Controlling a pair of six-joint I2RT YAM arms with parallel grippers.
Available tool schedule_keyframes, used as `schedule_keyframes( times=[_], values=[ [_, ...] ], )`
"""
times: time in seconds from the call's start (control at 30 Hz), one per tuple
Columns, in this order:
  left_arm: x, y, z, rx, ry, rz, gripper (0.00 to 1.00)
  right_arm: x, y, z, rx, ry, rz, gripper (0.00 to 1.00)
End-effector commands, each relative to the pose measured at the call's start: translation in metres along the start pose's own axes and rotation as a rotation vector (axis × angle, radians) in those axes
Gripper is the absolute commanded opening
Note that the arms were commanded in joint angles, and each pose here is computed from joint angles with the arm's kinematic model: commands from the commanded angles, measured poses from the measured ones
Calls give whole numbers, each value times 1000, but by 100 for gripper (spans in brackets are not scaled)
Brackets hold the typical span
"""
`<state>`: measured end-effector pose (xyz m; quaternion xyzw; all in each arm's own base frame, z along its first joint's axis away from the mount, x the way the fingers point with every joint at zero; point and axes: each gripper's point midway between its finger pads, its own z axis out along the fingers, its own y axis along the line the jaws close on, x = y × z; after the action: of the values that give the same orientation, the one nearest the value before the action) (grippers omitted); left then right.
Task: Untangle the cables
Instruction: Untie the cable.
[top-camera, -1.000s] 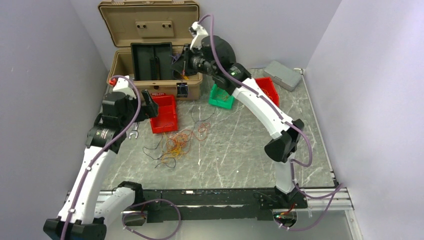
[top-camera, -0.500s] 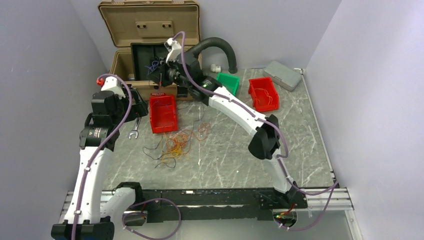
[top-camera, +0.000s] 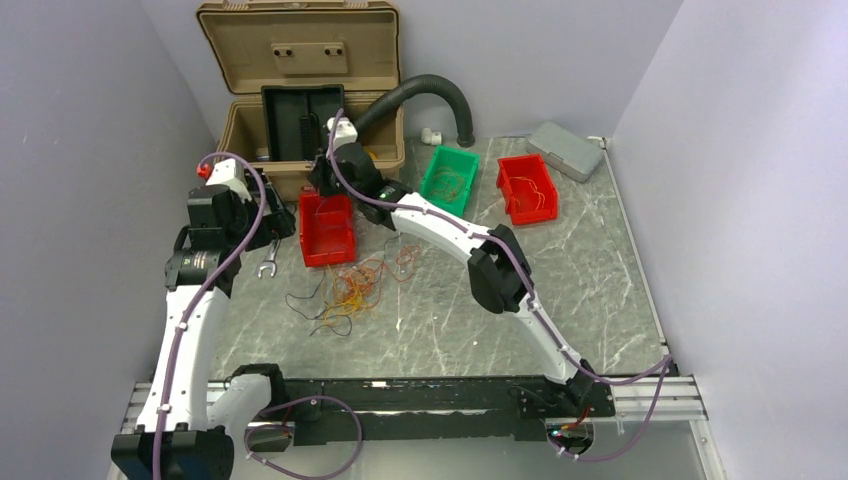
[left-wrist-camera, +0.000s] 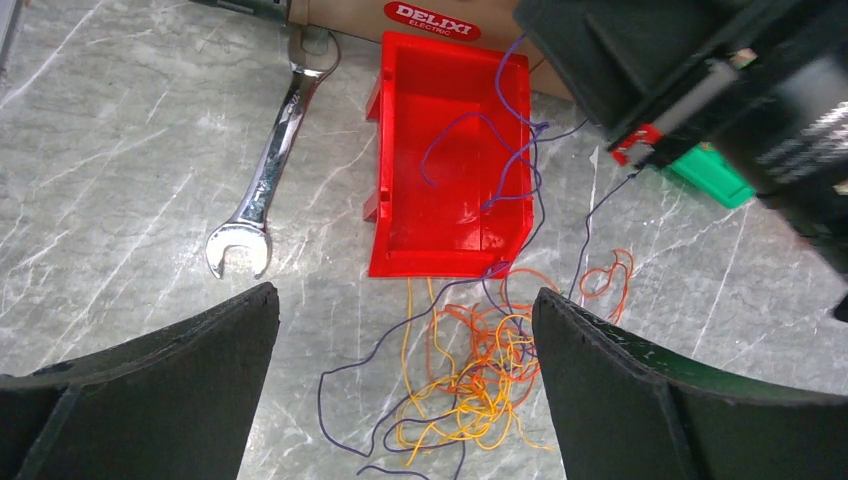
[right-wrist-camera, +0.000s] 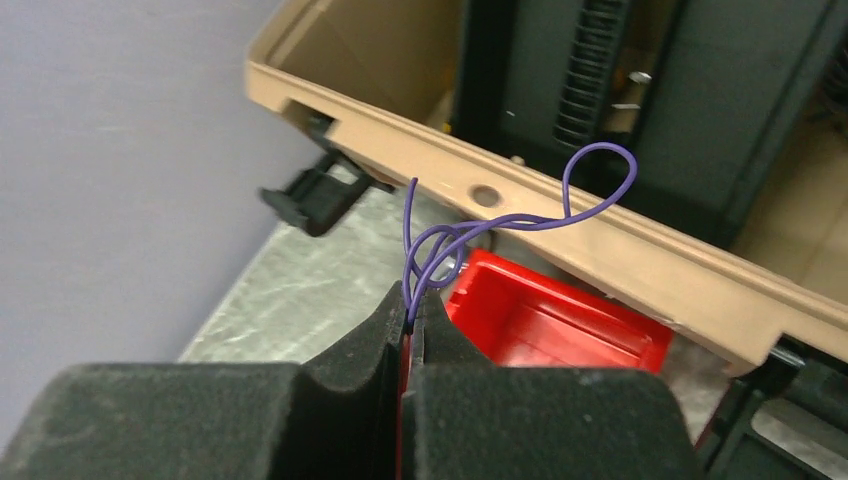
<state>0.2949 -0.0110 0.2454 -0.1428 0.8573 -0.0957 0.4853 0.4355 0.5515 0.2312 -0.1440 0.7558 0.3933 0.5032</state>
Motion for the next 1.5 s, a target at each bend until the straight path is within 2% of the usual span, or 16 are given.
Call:
schedule_keyframes(
  times=[0.0,0.03,0.1,0.13,0.2,0.4,0.5,0.6,0.77,0.93,1.07,1.23,1.47],
  values=[
    [-8,-5,6,31,-24,-4,99,14,-28,14,105,-34,-77,0],
    [-8,-6,7,33,-17,-7,99,22,-32,15,110,-18,-97,1],
    [-5,-6,11,35,2,-11,99,31,-32,17,106,3,-138,27],
    [-3,-6,13,34,11,-13,99,37,-32,14,107,35,-155,36],
    [-2,-6,17,32,25,-14,99,32,-26,9,90,46,-159,48],
    [5,-9,30,47,86,-26,99,-14,4,-31,31,41,-175,74],
    [8,-11,39,57,116,-38,99,-34,7,-60,35,56,-170,75],
    [12,-16,48,84,140,-63,98,-34,-7,-88,49,89,-116,75],
    [21,-32,65,132,168,-105,95,-20,-52,-136,93,81,36,75],
    [32,-27,84,30,179,-99,99,13,-115,-163,231,140,85,75],
    [37,-18,100,-23,162,-141,98,35,-154,-169,352,173,71,74],
    [43,-11,116,-53,157,-144,94,56,-178,-154,409,212,80,71],
    [60,-10,132,-42,184,-152,90,68,-212,-129,482,161,131,67]
  ],
)
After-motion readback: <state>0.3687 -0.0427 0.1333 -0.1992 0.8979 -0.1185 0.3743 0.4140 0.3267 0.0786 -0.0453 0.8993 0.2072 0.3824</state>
